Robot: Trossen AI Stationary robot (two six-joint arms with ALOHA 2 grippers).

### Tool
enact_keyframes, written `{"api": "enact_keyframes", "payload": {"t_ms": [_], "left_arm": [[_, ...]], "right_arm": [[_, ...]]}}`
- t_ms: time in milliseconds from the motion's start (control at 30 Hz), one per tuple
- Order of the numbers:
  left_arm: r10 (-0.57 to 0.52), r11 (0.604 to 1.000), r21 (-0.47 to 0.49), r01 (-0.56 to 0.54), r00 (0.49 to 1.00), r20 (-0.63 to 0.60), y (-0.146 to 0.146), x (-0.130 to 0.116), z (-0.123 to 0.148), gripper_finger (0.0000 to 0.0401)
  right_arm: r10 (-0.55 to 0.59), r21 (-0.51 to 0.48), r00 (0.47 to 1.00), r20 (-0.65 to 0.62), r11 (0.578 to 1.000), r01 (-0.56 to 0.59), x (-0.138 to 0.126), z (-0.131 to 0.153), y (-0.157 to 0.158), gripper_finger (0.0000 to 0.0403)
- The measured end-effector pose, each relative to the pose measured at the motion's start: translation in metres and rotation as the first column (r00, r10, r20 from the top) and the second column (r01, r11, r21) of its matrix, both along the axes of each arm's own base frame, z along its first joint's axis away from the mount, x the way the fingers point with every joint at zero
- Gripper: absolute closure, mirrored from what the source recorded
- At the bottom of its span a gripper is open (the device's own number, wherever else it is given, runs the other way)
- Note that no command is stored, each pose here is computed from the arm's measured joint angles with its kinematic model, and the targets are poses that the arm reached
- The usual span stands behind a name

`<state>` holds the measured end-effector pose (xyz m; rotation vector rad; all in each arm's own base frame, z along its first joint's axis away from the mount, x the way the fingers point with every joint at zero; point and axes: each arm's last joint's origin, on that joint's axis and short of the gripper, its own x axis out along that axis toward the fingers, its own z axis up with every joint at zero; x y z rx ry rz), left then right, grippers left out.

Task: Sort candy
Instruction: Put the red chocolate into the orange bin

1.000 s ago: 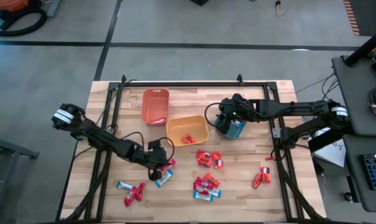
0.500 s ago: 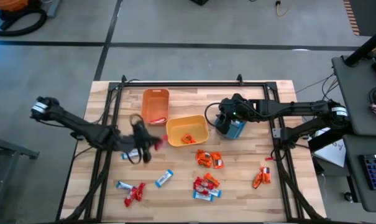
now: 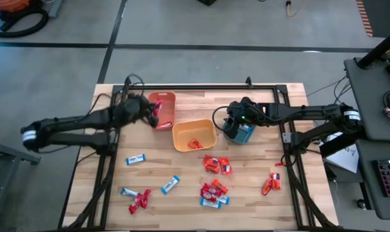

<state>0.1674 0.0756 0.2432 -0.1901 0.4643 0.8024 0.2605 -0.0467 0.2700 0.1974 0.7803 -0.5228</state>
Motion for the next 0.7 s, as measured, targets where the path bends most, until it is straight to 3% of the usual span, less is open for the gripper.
{"api": "enact_keyframes", "payload": {"t_ms": [233, 500, 700], "left_arm": [[0.021, 0.995, -0.092, -0.024, 0.999, -0.037, 0.049, 0.001, -0.020, 0.0399], [0.022, 0.991, -0.130, -0.035, 0.995, -0.099, 0.061, 0.014, -0.038, 0.0397], [0.026, 0.987, -0.152, -0.045, 0.991, -0.128, 0.066, 0.020, -0.045, 0.0366]], "right_arm": [[-0.013, 0.010, 1.000, 0.005, 1.000, 0.013, 0.000, 0.000, 0.000, 0.0259], [-0.013, 0.011, 1.000, -0.001, 1.000, 0.013, -0.001, -0.002, 0.000, 0.0259], [-0.013, 0.012, 1.000, -0.009, 1.000, 0.013, -0.001, -0.005, 0.000, 0.0259]]}}
